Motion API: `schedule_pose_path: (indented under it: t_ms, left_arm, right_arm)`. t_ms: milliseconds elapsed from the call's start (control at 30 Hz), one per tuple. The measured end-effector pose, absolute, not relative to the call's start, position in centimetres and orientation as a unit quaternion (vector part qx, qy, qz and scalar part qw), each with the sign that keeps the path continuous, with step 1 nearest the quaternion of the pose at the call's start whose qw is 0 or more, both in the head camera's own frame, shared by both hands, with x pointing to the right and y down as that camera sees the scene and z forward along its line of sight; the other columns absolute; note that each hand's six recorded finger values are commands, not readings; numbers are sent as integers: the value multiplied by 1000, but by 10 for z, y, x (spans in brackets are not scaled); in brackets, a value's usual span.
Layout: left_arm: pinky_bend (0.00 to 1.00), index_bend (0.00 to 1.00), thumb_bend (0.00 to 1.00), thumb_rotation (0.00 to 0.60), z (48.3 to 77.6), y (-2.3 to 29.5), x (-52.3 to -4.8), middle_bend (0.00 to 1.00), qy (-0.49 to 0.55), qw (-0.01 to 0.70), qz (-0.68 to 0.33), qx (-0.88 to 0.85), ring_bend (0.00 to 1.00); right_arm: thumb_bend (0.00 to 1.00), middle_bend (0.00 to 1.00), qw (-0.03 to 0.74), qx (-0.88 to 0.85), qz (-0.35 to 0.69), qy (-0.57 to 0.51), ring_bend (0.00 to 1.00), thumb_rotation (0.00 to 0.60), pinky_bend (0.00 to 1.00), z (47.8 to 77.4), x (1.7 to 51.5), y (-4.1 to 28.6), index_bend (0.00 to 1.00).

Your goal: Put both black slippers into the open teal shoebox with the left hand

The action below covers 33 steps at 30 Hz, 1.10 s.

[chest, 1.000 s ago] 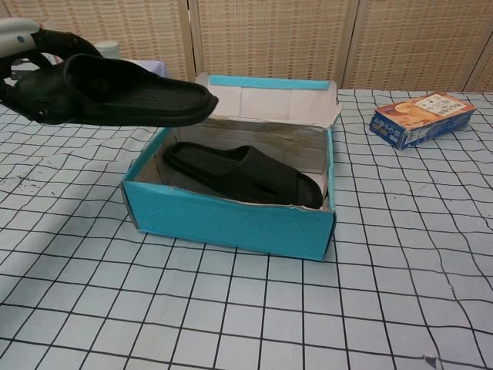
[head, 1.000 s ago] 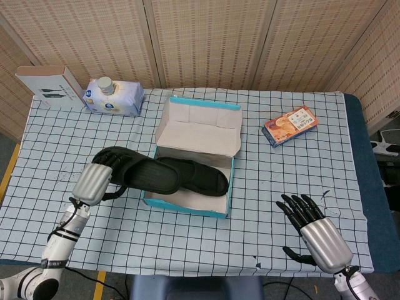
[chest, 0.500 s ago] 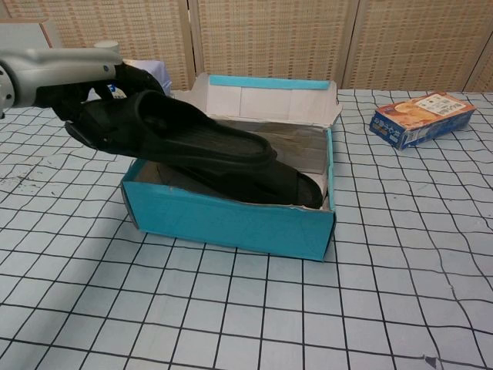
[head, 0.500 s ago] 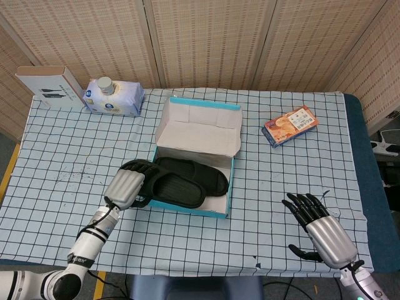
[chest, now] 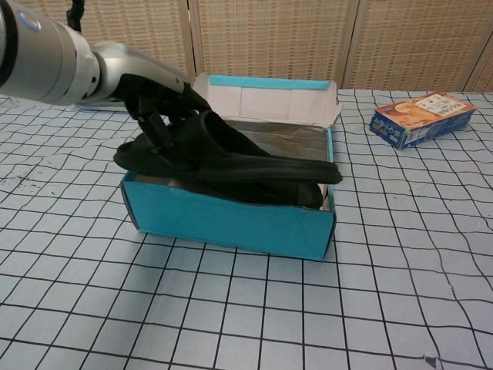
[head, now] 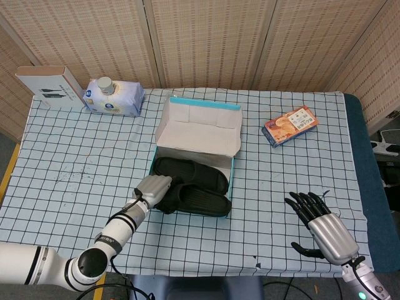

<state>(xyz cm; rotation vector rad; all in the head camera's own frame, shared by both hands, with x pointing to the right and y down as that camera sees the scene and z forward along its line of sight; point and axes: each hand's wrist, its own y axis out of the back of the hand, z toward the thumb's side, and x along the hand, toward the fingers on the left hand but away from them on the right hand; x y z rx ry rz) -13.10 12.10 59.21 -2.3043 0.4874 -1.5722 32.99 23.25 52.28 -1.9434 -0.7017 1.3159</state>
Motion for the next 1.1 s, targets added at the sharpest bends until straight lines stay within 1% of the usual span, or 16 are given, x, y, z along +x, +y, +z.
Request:
schedule_pose_path:
  t_ms: [133, 233, 533, 833, 1100]
  left_arm:
    - [772, 597, 466, 600, 579, 115, -109, 769, 153, 155, -534, -817, 721]
    - [770, 596, 465, 600, 577, 110, -100, 770, 145, 153, -536, -818, 721]
    - [779, 602, 466, 600, 600, 92, -110, 774, 129, 132, -580, -793, 723]
    - [788, 598, 466, 600, 614, 94, -125, 773, 97, 111, -612, -777, 726]
    - [791, 597, 467, 600, 632, 93, -128, 771, 82, 93, -621, -774, 726]
  right_arm:
    - [153, 0, 339, -747, 505, -269, 0, 524, 0, 524, 331, 233, 0]
    - [153, 0, 338, -747, 505, -270, 0, 524, 0, 523, 332, 233, 0]
    - [153, 0, 338, -740, 511, -278, 0, 525, 0, 522, 341, 229, 0]
    - [153, 0, 333, -743, 513, -272, 0, 525, 0, 529, 339, 229, 0]
    - [153, 0, 335, -738, 515, -279, 0, 524, 0, 529, 341, 226, 0]
